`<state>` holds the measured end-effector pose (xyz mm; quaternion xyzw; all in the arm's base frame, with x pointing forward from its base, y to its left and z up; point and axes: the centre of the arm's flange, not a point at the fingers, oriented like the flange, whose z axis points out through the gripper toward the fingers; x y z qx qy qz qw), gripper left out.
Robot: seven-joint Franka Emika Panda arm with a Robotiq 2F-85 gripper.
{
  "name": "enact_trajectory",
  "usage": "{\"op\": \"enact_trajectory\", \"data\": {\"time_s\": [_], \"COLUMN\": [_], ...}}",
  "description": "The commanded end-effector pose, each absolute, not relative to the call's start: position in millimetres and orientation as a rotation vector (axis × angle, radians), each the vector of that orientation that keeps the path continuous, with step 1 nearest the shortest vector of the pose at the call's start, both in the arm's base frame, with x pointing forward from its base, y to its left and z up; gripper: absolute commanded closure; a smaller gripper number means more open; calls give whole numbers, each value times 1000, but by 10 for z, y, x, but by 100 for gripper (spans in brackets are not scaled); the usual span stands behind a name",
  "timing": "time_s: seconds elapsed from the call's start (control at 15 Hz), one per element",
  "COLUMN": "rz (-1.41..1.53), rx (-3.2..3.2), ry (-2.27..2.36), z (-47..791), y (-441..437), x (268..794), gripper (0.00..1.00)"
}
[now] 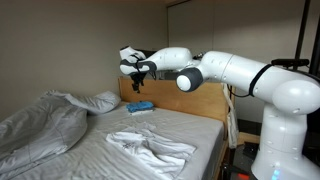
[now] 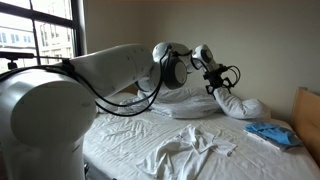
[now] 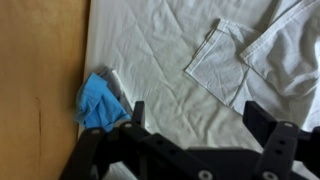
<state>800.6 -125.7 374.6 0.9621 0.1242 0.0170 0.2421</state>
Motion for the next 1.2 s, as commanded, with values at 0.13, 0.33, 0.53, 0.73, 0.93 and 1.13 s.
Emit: {"op": "enact_trajectory", "data": {"time_s": [0.13,0.33,0.53,0.73,0.93,1.13], "rz": [185,267,328,394,442,544], "rx": [2478,2437,2432,2457,2464,2429], "ry": [339,321,306,255,179,87], "z": [4430,4788,5060,5256,5437,5622], "y": [-699,-434,-217,-68,53,171], "x": [7347,7280,7198,7131,7077,7020], "gripper": [0,0,0,0,0,0]}}
